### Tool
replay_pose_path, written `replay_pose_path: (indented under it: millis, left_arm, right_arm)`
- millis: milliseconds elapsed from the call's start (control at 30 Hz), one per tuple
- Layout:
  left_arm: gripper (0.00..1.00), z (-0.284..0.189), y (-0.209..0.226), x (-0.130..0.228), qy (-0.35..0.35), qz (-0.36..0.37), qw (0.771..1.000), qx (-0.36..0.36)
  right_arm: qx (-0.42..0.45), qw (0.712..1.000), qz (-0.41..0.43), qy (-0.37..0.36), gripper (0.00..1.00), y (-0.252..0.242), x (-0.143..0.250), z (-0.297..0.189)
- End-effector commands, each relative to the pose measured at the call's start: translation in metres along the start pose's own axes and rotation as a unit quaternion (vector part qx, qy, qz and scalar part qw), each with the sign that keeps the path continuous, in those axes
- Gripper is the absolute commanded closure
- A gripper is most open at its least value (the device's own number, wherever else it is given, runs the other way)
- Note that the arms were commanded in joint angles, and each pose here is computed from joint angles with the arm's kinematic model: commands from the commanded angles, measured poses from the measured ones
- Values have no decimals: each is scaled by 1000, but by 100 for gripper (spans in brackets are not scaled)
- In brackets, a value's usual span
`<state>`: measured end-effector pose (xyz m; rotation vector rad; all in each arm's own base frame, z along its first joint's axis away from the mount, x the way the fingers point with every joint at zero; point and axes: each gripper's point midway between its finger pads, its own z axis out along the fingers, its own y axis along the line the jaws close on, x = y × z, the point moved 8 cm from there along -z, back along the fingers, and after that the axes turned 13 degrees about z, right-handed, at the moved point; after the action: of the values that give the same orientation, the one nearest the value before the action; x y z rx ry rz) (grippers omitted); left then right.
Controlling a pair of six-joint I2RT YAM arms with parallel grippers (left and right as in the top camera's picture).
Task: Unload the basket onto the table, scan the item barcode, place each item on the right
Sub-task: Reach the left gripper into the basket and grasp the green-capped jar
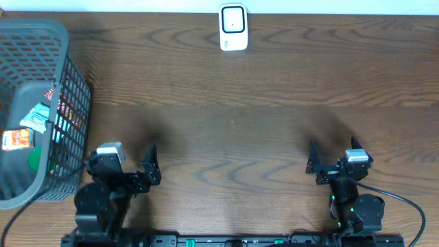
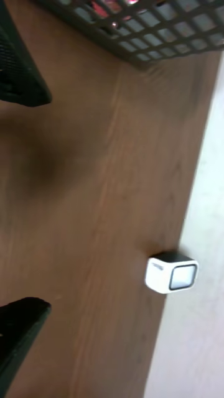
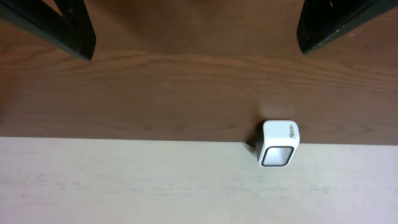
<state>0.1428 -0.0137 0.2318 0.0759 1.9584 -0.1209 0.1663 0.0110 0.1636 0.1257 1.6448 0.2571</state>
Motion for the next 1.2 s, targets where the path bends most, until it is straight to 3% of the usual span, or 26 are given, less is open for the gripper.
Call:
replay_pose_path:
  millis: [0, 267, 567, 900, 1067, 1167]
  left_arm:
    - [2, -8, -2, -33, 2, -13, 1000, 7]
    - [2, -14, -8, -84, 126, -27, 991, 25]
    - [2, -5, -9, -113, 125, -52, 990, 30]
    - [2, -16, 25, -196, 134, -97, 976, -139]
    - [2, -33, 62, -224, 107, -182, 943, -256]
    - [2, -46, 89, -220, 101, -249, 909, -318]
  right_arm:
    - [-1, 1000, -2, 1, 1, 0, 1, 0]
    - [-1, 1000, -2, 1, 1, 0, 1, 0]
    - [-1, 1000, -2, 1, 1, 1, 1, 0]
    - [-1, 1000, -2, 1, 1, 0, 1, 0]
    - [-1, 1000, -2, 1, 1, 0, 1, 0]
    - [-1, 1000, -2, 1, 1, 0, 1, 0]
